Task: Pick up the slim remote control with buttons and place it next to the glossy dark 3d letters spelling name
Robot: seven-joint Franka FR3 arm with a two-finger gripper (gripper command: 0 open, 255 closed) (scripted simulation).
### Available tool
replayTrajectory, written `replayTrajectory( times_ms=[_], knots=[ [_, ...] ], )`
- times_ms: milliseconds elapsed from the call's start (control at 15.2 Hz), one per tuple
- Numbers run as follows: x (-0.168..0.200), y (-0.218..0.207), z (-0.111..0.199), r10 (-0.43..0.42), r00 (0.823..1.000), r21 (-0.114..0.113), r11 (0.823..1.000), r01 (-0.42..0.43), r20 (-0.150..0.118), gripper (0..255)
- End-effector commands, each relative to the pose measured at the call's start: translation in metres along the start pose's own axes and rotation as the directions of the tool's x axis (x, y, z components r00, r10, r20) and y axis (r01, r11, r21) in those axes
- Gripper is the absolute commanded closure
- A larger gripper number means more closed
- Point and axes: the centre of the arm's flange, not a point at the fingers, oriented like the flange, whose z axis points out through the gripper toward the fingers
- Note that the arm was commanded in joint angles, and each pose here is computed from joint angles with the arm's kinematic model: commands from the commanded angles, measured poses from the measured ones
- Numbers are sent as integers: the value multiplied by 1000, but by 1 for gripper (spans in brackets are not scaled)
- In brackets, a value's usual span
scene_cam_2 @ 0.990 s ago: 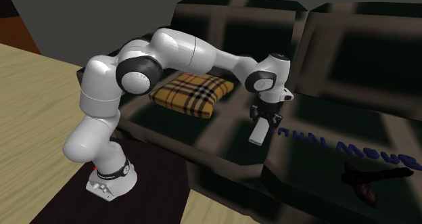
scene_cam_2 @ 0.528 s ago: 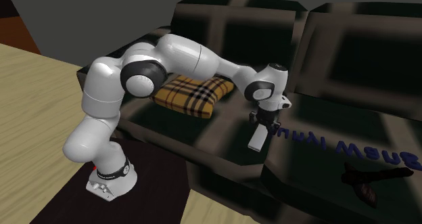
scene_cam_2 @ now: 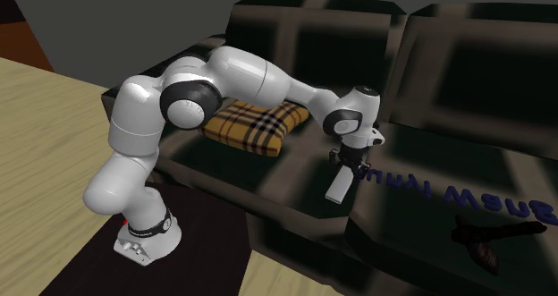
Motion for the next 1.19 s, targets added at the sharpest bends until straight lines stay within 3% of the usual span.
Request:
replayTrajectory(
  times_ms=[0, 330, 594, 1122],
  knots=[
    [0, 0, 0, 0, 1000, 0, 1000, 0, 0, 0],
    [0, 0, 0, 0, 1000, 0, 1000, 0, 0, 0],
    [0, 0, -50, 0, 1000, 0, 1000, 0, 0, 0],
    [0, 0, -50, 0, 1000, 0, 1000, 0, 0, 0]
  ],
)
